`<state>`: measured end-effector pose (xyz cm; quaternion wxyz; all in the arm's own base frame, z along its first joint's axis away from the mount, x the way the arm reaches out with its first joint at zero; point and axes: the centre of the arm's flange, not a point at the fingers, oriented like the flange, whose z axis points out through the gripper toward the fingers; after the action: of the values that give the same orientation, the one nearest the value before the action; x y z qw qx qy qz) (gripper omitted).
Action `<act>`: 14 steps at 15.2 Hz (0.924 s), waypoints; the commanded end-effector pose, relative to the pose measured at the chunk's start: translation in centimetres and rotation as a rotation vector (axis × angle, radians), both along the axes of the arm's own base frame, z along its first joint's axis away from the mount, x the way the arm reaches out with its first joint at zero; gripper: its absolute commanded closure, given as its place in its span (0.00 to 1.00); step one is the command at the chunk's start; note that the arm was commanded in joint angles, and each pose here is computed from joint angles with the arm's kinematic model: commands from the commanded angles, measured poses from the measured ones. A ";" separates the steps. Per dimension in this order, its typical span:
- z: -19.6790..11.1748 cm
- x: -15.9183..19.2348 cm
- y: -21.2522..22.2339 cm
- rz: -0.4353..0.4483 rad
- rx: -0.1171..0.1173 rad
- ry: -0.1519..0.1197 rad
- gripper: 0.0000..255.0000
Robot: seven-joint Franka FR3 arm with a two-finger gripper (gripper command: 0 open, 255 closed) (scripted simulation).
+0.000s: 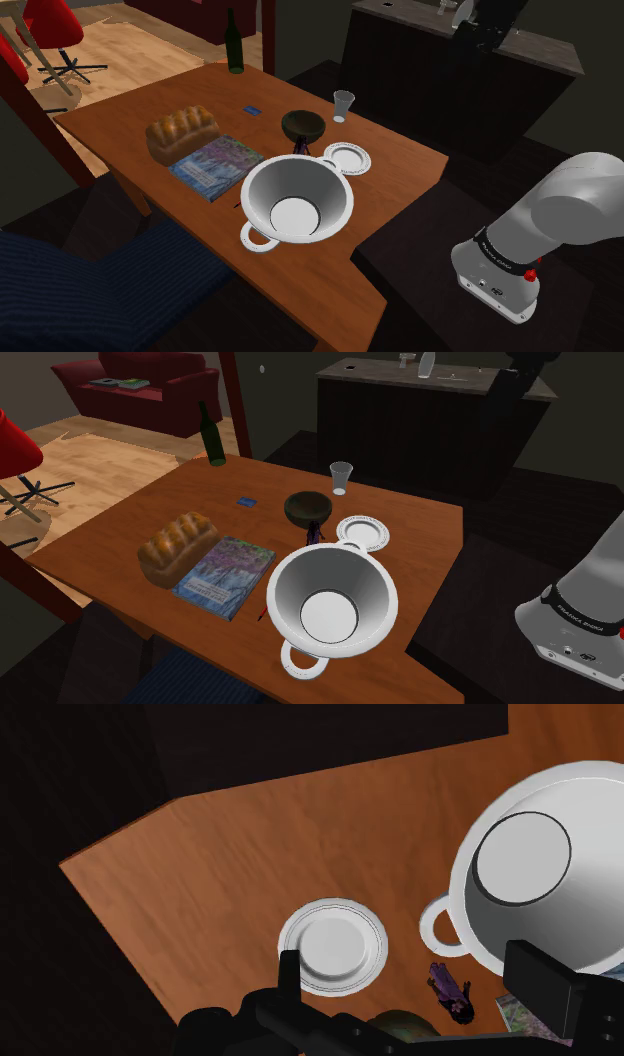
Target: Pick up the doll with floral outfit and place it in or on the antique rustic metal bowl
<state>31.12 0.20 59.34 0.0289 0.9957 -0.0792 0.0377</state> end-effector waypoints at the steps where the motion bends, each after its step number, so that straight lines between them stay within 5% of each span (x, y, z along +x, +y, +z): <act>1: 0.0 0.0 0.0 0.000 0.000 0.000 0.00; 14: -12.5 10.3 4.4 0.048 0.004 -0.039 0.00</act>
<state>40.33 4.30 47.73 0.0254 0.9965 -0.0580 0.0551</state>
